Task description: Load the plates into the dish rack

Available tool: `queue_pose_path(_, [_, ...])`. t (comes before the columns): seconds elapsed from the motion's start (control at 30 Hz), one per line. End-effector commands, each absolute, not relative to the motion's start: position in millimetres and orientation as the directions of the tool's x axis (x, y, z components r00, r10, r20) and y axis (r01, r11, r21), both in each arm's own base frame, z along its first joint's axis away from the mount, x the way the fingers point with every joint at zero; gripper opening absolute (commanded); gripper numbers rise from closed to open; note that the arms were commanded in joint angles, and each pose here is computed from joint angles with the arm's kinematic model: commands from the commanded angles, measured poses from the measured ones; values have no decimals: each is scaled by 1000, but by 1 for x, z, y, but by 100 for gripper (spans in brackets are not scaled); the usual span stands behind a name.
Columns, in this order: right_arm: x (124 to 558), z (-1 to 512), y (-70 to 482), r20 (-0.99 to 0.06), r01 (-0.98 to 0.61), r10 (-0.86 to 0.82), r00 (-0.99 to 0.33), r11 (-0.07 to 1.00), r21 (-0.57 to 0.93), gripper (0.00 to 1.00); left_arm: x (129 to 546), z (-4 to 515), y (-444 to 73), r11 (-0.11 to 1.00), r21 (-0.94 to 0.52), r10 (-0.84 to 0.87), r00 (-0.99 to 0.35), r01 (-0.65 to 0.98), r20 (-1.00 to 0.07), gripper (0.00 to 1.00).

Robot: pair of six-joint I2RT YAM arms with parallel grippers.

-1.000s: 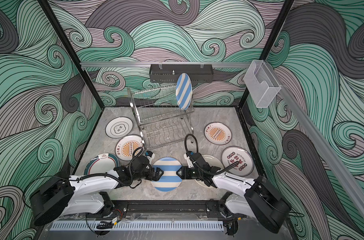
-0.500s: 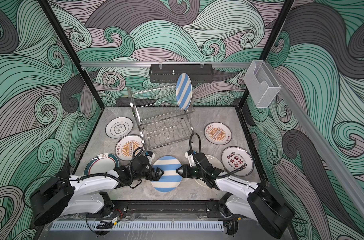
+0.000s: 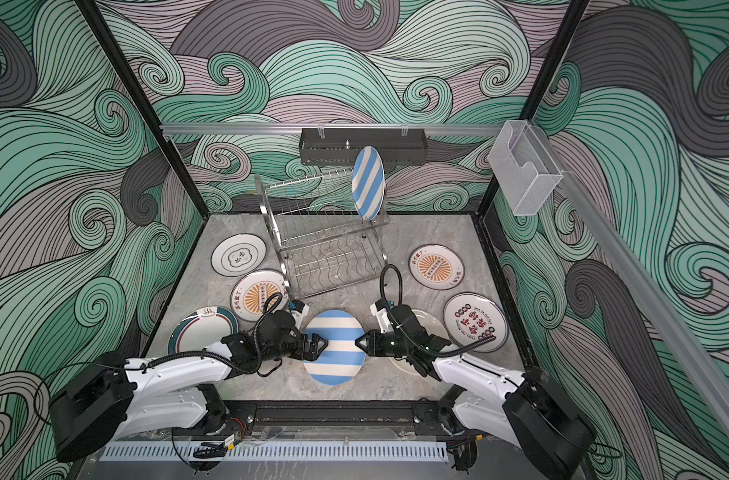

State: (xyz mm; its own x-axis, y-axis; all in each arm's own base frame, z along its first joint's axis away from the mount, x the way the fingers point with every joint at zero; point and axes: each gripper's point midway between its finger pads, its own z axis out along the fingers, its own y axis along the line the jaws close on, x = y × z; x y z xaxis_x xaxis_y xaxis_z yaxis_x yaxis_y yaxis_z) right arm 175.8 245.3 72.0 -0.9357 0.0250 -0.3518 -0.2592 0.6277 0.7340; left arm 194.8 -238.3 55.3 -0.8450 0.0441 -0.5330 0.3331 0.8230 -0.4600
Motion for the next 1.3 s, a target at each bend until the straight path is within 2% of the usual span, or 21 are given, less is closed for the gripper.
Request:
queue_pose_path(0.0, [185,91,252,-399,-300,30,-916,609,734,11,195,75,-248,792,-494,34,-833,359,-552,99])
queue_pose_path(0.13, [187,98,250,-413,-311,24,-910,620,721,6,193,83,-244,793,-491,33,-831,359,-555,99])
queue_pose_path(0.27, [186,109,239,-425,-310,23,-905,649,695,0,193,97,-224,840,-445,11,-828,311,-560,99])
queue_pose_path(0.4, [184,127,224,-445,-323,5,-895,681,657,0,191,123,-199,873,-384,7,-796,300,-605,99])
queue_pose_path(0.53, [183,156,203,-496,-345,-7,-868,727,594,0,189,165,-175,870,-391,-32,-757,301,-653,99])
queue_pose_path(0.73, [193,227,190,-605,-412,-2,-796,734,540,0,194,201,-142,847,-462,-96,-779,264,-620,98])
queue_pose_path(1.1, [224,390,186,-836,-549,1,-549,754,362,0,203,194,-132,858,-423,-39,-786,290,-618,99])
queue_pose_path(1.27, [254,450,184,-898,-529,37,-438,797,291,0,206,191,-129,865,-420,-50,-786,275,-617,99])
